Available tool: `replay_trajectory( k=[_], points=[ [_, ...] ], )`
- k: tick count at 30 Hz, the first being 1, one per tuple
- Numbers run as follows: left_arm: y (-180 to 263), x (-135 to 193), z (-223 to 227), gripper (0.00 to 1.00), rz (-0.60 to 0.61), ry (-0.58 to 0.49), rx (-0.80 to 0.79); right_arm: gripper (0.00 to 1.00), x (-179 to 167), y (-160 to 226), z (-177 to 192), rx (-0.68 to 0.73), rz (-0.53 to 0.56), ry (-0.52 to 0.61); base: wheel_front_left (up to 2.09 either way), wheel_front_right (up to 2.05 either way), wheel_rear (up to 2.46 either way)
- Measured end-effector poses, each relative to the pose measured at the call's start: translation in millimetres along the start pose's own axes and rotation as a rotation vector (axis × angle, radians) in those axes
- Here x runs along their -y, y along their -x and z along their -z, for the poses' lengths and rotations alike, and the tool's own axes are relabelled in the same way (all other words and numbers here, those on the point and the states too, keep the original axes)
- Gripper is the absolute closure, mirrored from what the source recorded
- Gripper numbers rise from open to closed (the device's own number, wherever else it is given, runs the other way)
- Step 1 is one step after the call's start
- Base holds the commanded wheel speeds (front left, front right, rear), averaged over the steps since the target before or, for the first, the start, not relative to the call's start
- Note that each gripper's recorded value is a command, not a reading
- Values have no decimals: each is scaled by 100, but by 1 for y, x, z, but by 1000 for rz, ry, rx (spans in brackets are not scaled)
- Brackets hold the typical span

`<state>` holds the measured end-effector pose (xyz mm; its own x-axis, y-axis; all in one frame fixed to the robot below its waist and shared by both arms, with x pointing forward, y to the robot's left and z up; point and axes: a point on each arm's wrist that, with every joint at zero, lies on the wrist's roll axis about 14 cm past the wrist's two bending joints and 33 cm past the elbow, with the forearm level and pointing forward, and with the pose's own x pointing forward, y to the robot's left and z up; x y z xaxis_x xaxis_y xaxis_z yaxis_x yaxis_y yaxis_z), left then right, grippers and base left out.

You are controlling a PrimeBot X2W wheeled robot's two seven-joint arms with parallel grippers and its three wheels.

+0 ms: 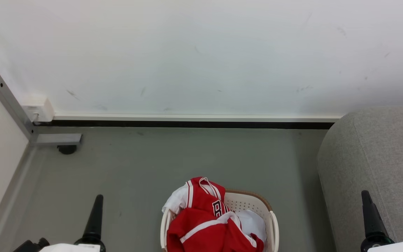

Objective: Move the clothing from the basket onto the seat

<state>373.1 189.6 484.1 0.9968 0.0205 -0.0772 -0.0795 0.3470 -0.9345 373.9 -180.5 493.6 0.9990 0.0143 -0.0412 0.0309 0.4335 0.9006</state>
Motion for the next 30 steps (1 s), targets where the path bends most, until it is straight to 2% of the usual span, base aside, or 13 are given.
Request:
replay_trajectory(
  k=[11, 30],
  points=[
    [3, 2, 3, 0, 8, -140, 6, 0, -7, 1, 3, 5, -26, 166, 0, 0, 0],
    [6, 9, 10, 0, 42, -417, 7, 0, -15, 6, 4, 27, -64, 389, 0, 0, 0]
  ],
)
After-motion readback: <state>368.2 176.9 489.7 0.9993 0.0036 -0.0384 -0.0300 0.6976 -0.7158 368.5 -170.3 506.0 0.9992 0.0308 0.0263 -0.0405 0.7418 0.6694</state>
